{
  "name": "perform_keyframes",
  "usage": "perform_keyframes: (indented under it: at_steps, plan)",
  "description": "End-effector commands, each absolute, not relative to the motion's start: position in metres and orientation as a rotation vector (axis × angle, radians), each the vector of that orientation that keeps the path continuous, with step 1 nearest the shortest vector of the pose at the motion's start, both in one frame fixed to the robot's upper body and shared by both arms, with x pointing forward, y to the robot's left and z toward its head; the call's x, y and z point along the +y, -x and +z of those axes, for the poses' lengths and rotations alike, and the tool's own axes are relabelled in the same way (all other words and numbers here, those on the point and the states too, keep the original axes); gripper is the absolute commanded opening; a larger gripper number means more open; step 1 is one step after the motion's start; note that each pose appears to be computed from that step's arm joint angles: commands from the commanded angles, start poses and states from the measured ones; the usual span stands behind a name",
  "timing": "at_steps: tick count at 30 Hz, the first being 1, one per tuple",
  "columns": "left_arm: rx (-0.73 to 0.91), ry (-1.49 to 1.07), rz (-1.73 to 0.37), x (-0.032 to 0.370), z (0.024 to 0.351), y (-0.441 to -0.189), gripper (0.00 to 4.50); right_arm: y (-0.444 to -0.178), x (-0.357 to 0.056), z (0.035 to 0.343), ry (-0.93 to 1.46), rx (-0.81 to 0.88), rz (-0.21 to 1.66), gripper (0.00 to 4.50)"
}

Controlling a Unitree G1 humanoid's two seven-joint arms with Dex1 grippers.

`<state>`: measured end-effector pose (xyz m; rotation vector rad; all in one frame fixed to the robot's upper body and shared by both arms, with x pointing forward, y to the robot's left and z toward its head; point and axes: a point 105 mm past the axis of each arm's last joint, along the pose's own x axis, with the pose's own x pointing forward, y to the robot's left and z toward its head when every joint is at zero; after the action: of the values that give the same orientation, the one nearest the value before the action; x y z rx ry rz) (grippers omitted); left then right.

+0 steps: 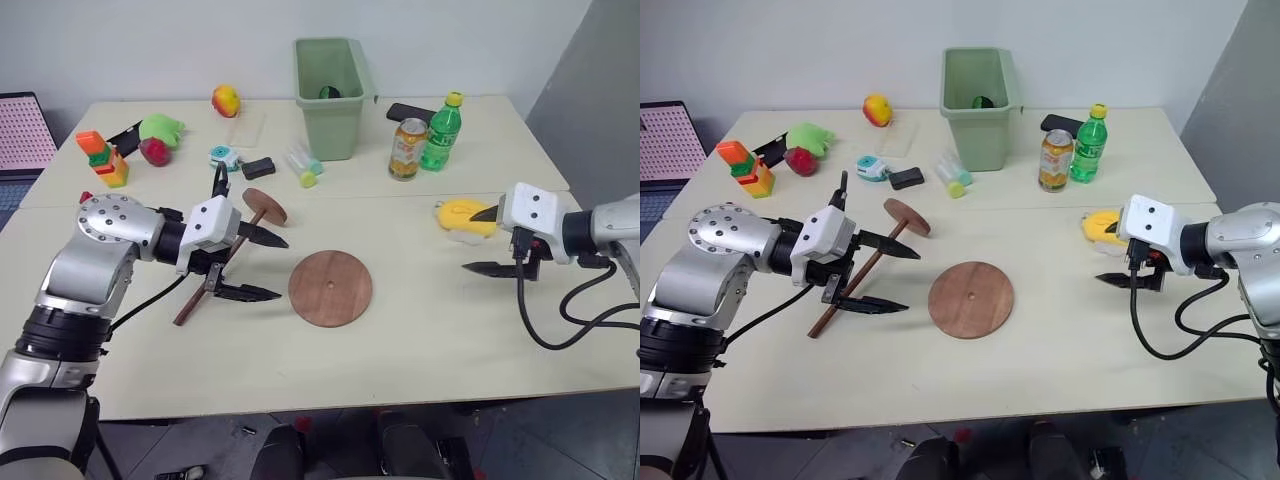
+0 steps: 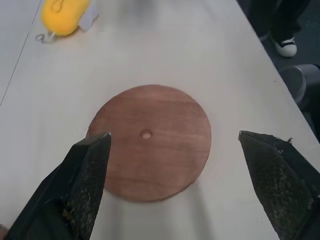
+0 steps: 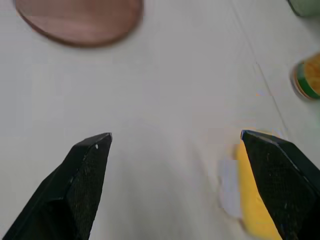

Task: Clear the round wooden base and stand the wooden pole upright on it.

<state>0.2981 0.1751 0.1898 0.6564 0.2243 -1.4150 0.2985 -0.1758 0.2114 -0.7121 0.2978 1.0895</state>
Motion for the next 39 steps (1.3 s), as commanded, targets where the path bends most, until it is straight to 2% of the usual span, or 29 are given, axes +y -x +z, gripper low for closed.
perform_keyframes:
  at_steps: [1, 7, 11, 21, 25, 31, 34, 39]
  plan:
    - [0.333, -0.655, -1.167, 0.203, 0.191, -0.317, 4.27, -0.273, -0.142, 0.223, 0.503, 0.273, 1.260, 4.34]
    - [0.552, -0.615, -0.867, 0.229, 0.179, -0.346, 4.27, -0.258, -0.123, 0.235, 0.360, 0.372, 1.369, 4.34]
    - [0.660, -0.551, -0.791, 0.231, 0.182, -0.360, 4.27, -0.253, -0.117, 0.247, 0.323, 0.381, 1.428, 4.34]
    - [0.953, -0.464, -0.616, 0.222, 0.168, -0.389, 4.27, -0.253, -0.112, 0.241, 0.347, 0.378, 1.441, 4.34]
    - [1.044, -0.472, -0.625, 0.216, 0.170, -0.392, 4.27, -0.255, -0.110, 0.243, 0.334, 0.369, 1.446, 4.34]
    - [1.262, -0.578, -0.636, 0.220, 0.152, -0.384, 4.27, -0.256, -0.108, 0.241, 0.319, 0.363, 1.450, 4.34]
    - [1.295, -0.619, -0.617, 0.225, 0.147, -0.384, 4.27, -0.256, -0.107, 0.241, 0.304, 0.359, 1.448, 4.34]
    - [1.231, -0.636, -0.599, 0.223, 0.155, -0.394, 3.30, -0.255, -0.107, 0.239, 0.288, 0.356, 1.435, 4.41]
